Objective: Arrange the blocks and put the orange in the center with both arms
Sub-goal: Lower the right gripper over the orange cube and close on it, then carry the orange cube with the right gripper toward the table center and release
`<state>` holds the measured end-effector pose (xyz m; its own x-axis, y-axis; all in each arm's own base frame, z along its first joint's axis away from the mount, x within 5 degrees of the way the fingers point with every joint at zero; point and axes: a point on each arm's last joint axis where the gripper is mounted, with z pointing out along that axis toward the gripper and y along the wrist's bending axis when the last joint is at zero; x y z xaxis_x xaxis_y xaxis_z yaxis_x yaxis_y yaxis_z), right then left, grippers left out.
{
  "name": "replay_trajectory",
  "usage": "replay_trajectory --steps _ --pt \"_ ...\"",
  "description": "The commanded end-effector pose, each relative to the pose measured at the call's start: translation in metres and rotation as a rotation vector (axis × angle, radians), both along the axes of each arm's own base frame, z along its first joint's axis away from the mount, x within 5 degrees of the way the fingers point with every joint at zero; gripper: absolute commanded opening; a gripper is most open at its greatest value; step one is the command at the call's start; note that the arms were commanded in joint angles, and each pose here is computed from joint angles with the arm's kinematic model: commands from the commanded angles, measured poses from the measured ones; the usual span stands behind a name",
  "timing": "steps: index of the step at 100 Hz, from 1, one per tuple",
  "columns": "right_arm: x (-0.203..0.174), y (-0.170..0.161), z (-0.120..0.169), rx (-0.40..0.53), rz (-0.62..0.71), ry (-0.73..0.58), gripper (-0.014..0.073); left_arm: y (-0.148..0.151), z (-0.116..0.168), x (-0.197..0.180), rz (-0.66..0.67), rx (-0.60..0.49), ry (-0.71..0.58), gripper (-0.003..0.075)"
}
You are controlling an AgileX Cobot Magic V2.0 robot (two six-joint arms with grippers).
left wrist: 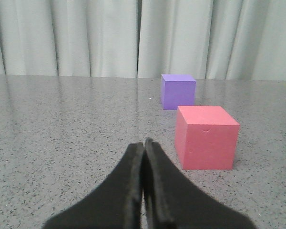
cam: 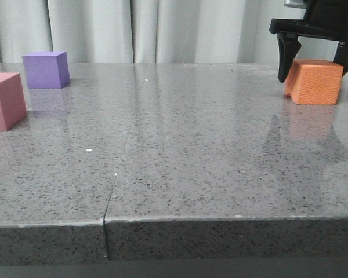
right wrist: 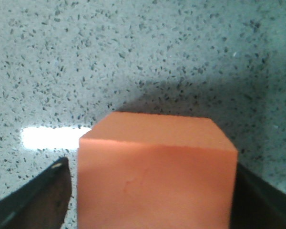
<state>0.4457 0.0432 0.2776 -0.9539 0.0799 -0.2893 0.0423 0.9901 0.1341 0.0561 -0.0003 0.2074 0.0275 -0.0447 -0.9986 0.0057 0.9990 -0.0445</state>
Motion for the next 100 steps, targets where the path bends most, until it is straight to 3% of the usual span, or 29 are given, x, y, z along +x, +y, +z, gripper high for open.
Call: replay_trajectory --steps 1,13,22,48,64,100 --pt "-0.007 0.0 0.036 0.014 -0.004 -0.106 0.0512 0.0 -0.004 -0.001 0.001 -0.015 -0.074 -0.002" --pt "-0.007 -0.001 0.036 0.013 -0.004 -0.104 0.0384 0.0 -0.004 -0.001 0.001 -0.015 -0.074 -0.002" --pt "-0.008 -0.001 0.038 0.012 -0.002 -0.095 0.0341 0.0 -0.004 -0.001 0.001 -0.015 -0.074 -0.002" --pt "-0.016 0.023 0.076 0.067 0.06 -0.126 0.034 0.0 -0.004 -0.001 0.001 -0.015 -0.074 -0.002" --pt "-0.024 0.061 0.09 0.105 0.115 -0.165 0.034 0.0 -0.004 -0.001 0.001 -0.015 -0.074 -0.002" --pt "-0.047 0.154 0.094 0.241 0.228 -0.219 0.034 0.0 -0.004 -0.001 0.001 -0.015 -0.074 -0.002"
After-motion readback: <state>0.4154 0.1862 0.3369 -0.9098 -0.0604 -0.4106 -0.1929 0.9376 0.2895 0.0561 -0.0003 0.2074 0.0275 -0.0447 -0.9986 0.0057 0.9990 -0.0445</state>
